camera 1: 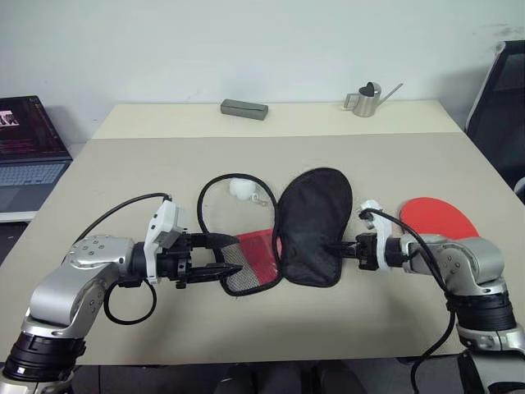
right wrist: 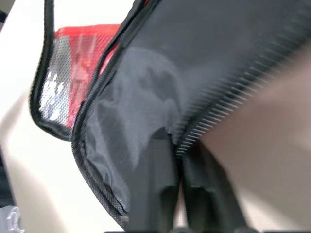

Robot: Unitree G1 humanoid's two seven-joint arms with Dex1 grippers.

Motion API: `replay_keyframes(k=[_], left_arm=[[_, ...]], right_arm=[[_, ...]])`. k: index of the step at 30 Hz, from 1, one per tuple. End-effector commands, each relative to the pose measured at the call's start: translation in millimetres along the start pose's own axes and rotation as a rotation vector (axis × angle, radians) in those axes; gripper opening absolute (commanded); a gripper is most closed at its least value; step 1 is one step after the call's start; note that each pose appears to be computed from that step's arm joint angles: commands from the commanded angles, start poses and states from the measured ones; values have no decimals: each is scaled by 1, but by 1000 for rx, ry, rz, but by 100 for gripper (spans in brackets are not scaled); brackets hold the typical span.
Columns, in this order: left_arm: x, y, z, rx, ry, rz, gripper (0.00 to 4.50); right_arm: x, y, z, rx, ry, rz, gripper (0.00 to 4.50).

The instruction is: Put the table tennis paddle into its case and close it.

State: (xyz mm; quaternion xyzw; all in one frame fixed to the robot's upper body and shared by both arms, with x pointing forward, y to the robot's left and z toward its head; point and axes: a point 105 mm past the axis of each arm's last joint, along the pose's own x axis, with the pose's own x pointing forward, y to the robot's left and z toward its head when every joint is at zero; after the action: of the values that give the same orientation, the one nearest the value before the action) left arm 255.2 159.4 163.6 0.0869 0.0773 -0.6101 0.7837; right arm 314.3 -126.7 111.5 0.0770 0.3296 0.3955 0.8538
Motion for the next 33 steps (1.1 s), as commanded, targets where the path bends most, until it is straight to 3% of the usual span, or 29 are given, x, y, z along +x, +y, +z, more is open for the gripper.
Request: replay_keyframes(k=[1, 13, 20, 24, 28, 33], left_arm=[[-2, 1, 8, 48, -5, 9, 299], [1, 1, 6, 53, -3, -1, 299], [1, 1, 5, 52, -4, 7, 299], [1, 0, 5, 52, -4, 12, 299], [0, -1, 5, 50, -5, 13, 299], [1, 0, 6, 51, -8, 11, 299]], right_arm=[[-4, -1, 11, -40, -22, 4, 2], [-9, -35, 41, -152, 42, -51, 2], [-3, -38, 47, -171, 70, -32, 2], [-3, -43, 43, -165, 81, -51, 95], [-8, -56, 49, -189, 60, -130, 232], [-23, -72, 72, -262, -20, -238, 232]])
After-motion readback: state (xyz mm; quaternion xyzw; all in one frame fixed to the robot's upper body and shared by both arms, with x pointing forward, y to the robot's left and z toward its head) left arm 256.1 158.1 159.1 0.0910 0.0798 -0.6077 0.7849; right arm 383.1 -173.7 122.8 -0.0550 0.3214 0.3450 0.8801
